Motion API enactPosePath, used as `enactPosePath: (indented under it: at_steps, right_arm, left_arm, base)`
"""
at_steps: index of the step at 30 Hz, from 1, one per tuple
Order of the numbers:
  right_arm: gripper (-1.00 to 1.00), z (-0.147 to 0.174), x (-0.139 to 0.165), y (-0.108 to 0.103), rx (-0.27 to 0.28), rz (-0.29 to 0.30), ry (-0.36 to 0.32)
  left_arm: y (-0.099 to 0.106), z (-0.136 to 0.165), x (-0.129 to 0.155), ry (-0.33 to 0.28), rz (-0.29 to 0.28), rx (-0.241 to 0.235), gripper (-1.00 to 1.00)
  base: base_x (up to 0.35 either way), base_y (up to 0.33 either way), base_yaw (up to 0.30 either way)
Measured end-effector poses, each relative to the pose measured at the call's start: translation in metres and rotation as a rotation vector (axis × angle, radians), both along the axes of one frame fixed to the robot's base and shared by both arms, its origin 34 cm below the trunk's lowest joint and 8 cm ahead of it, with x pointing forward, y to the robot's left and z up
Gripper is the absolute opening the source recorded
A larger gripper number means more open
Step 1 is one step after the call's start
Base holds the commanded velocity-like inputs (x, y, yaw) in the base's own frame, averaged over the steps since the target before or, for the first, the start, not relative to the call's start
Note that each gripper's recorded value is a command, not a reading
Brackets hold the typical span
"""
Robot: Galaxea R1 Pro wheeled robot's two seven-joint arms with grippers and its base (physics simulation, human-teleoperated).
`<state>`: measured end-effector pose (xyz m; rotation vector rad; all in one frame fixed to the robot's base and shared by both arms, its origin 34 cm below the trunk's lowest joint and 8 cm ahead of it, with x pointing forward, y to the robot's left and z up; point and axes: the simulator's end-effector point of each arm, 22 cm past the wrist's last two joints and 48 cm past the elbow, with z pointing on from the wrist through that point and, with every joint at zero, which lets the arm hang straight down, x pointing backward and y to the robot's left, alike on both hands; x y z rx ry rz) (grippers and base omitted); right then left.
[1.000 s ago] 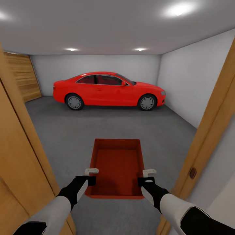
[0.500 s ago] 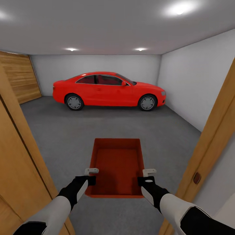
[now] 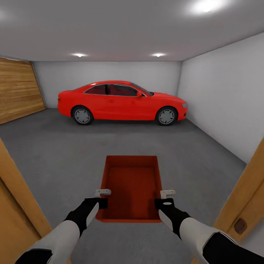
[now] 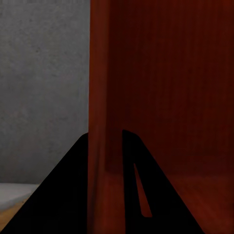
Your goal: Move the two storage containers from the living room to the garage. In the garage, place one container on the floor and stack the other container on top of it (either order is fine).
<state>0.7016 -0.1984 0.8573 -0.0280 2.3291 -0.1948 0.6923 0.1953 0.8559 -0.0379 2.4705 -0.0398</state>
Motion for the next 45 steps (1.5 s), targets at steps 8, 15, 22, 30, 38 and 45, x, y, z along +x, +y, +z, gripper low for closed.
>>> enactPosePath:
  at_steps: [8,15,22,30,38,45]
  right_arm:
    - [-1.0,0.0,0.0007,0.0,0.0,0.001,-0.001]
    - [-1.0,0.0002,0.0012,-0.0003,0.0,0.003,-0.001]
    - [-1.0,0.0003,0.0011,-0.0003,0.0,0.003,-0.002]
    - [-1.0,0.0,0.0003,-0.0006,0.001,0.001,-0.001]
    - [-1.0,-0.0002,0.0001,-0.0006,0.001,0.001,0.0]
    - [-1.0,-0.0002,0.0,-0.0006,0.001,0.0,0.0]
  left_arm:
    - [-0.0001,0.0002,0.0007,-0.001,0.0,0.0,-1.0]
    - [-0.0004,0.0006,0.0011,-0.002,0.0,0.001,-1.0]
    - [-0.0005,0.0008,0.0011,-0.003,0.0,0.001,-1.0]
    - [-0.0007,0.0004,0.0002,-0.001,0.0,0.001,-1.0]
    - [-0.0008,0.0001,0.0,0.0,0.0,0.001,-1.0]
    - [-0.0007,0.0001,0.0,0.0,0.0,0.001,-1.0]
  base:
    - [0.164,0.0,0.0]
    - [0.007,0.0,0.0]
    - [0.021,0.0,0.0]
    - [0.271,0.0,0.0]
    - [0.319,0.0,0.0]
    - [0.32,0.0,0.0]
